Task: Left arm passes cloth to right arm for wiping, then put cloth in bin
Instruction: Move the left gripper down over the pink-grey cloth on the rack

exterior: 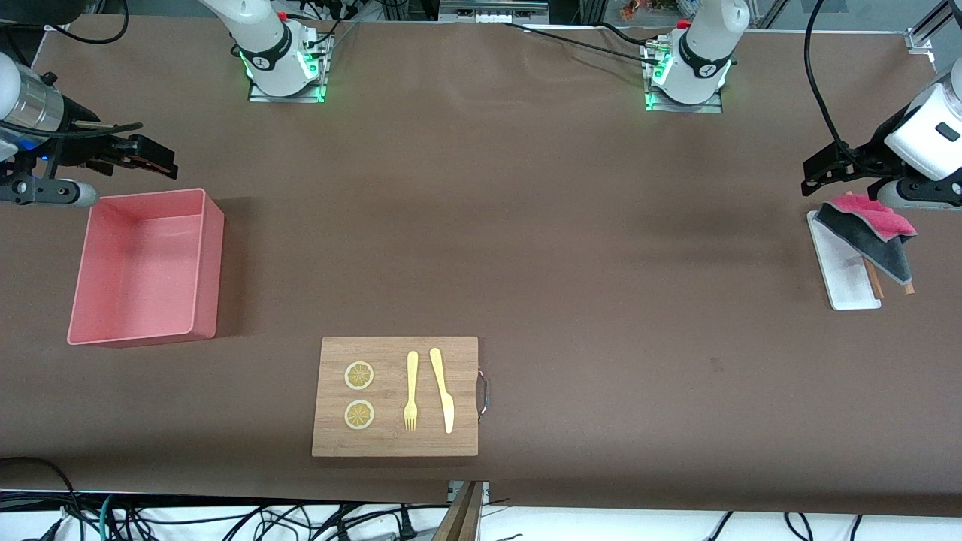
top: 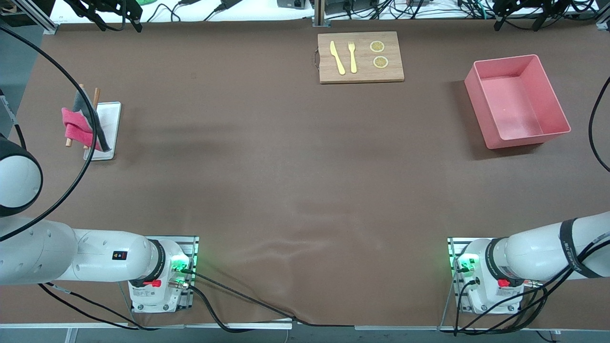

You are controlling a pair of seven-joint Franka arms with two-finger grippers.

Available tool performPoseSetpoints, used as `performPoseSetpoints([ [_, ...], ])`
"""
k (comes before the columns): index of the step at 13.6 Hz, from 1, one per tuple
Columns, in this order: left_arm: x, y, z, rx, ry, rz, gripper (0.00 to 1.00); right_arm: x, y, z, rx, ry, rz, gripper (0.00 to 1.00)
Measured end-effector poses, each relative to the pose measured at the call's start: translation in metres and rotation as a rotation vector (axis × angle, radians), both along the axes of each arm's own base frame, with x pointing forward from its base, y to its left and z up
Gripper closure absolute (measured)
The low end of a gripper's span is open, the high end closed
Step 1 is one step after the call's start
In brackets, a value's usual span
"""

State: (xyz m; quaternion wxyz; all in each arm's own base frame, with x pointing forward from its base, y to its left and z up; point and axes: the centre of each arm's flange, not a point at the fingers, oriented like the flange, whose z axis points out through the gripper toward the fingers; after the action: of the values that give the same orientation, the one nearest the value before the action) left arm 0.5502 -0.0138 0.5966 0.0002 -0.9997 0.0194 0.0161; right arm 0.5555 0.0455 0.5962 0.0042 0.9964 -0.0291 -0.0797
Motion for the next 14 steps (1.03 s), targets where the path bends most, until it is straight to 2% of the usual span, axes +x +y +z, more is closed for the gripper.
performPoseSetpoints([
  [6, 0.001, -0.001, -0.001, 0.000, 0.002, -0.002, 0.00, 0.000, -0.001, 0.000, 0.001, -0.002, -0.003, 0.00],
  [14, 0.007, -0.001, -0.020, 0.001, 0.041, -0.001, 0.00, 0.002, -0.001, 0.001, 0.008, -0.019, -0.003, 0.00],
])
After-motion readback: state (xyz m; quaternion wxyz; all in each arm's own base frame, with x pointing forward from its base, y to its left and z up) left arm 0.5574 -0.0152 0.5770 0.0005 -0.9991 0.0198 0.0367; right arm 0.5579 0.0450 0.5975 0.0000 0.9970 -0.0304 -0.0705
